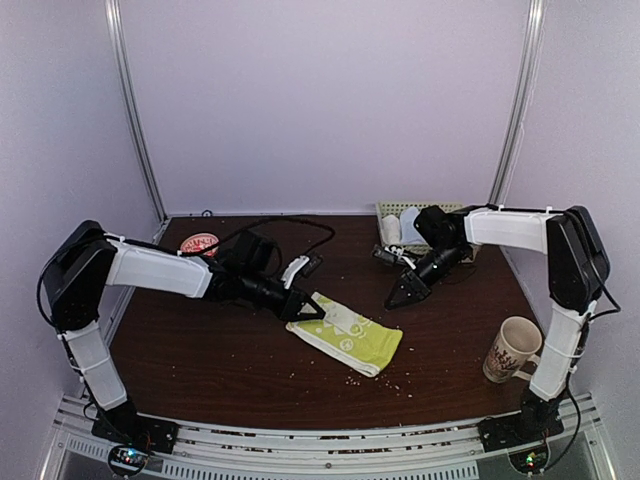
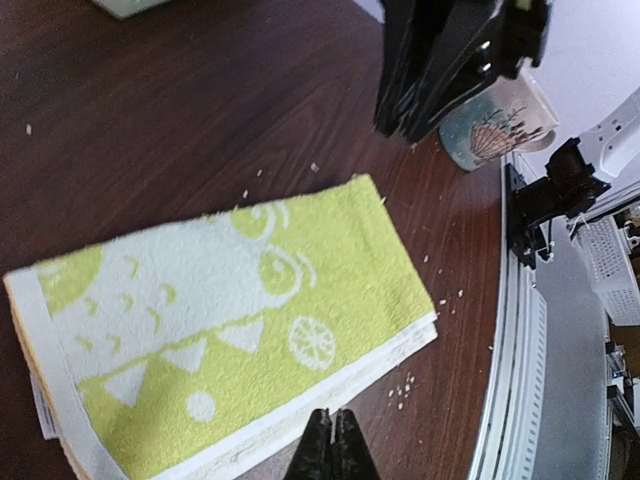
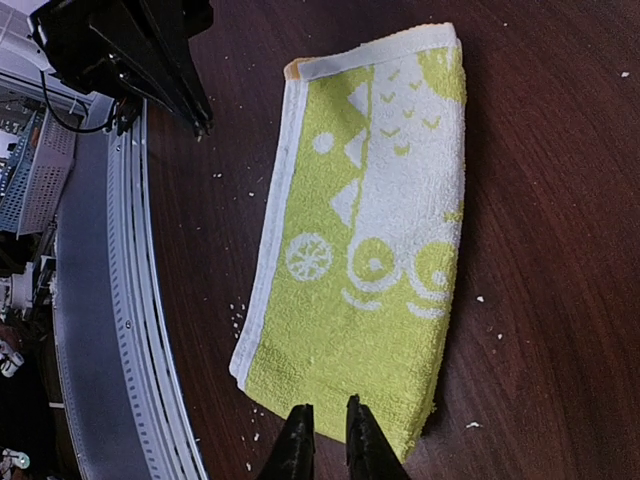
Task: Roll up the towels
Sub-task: Rotate the towel at the center of the board.
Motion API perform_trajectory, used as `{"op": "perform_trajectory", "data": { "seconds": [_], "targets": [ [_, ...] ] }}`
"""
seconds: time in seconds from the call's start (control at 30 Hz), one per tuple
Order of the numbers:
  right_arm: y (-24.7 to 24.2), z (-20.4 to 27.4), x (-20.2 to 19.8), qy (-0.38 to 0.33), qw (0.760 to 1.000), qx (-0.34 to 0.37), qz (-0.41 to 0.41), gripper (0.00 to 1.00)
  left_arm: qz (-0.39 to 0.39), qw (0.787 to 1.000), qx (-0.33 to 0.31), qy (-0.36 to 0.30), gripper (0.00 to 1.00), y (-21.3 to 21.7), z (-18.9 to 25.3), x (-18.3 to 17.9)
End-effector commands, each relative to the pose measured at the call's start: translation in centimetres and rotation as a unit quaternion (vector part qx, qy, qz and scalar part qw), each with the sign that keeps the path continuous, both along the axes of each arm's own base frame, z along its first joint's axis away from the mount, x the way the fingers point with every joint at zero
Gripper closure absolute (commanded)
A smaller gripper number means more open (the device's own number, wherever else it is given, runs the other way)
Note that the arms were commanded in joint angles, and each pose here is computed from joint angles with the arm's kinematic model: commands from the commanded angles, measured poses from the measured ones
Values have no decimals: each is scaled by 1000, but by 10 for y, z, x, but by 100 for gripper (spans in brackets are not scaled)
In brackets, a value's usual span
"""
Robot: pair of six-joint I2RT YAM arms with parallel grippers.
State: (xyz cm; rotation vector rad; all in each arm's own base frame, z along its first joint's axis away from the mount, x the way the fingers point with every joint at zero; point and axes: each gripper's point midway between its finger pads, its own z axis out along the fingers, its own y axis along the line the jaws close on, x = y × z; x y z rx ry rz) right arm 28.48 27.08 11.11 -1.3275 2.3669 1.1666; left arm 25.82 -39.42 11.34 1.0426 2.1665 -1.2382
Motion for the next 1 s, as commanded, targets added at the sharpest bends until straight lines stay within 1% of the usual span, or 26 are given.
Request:
{"op": "perform_trajectory", "data": {
  "seconds": [0.0, 0.17, 0.27, 0.3, 0.37, 0.4, 0.43, 0.5, 0.57, 0.63, 0.73, 0.83, 0.87, 0.9, 0.93, 0.97],
  "targets": [
    [4, -3, 14, -17, 1000, -10, -17, 89, 37, 998, 29, 33, 100, 13, -42, 7],
    [6, -3, 15, -13, 1000, -5, -18, 89, 72, 994, 76, 27, 100, 16, -70, 26],
    [5, -7, 12, -11, 1000, -6, -17, 89, 82, 988, 129, 17, 100, 17, -94, 43],
    [5, -8, 11, -10, 1000, -5, -17, 89, 95, 982, 165, -2, 100, 22, -105, 55],
    [4, -9, 8, -10, 1000, -3, -17, 90, 114, 968, 216, -48, 100, 26, -111, 82],
    [4, -10, 8, -11, 1000, -3, -18, 89, 130, 959, 237, -81, 100, 29, -111, 100],
    [4, -11, 8, -13, 1000, -4, -18, 90, 138, 955, 243, -102, 100, 28, -111, 115],
    [3, -13, 8, -13, 1000, -8, -20, 90, 145, 951, 239, -132, 100, 21, -103, 141],
    [3, -14, 9, -12, 1000, -9, -20, 90, 137, 953, 232, -139, 100, 10, -99, 159],
    [2, -12, 9, -15, 1000, -11, -19, 90, 124, 957, 224, -140, 100, -2, -85, 168],
    [0, -10, 11, -25, 999, -15, -22, 90, 111, 968, 173, -146, 100, -14, -51, 162],
    [-2, -10, 11, -33, 999, -20, -19, 90, 93, 978, 115, -149, 100, -16, -18, 140],
    [-2, -9, 11, -35, 999, -20, -17, 90, 90, 979, 91, -157, 98, -15, -2, 132],
    [-2, -8, 12, -37, 999, -21, -16, 90, 90, 979, 65, -169, 89, -14, 18, 125],
    [-3, -5, 14, -43, 999, -22, -16, 90, 87, 978, 34, -189, 74, -13, 40, 117],
    [-3, -1, 16, -49, 998, -23, -16, 91, 87, 975, 17, -202, 17, -9, 57, 110]
  ]
}}
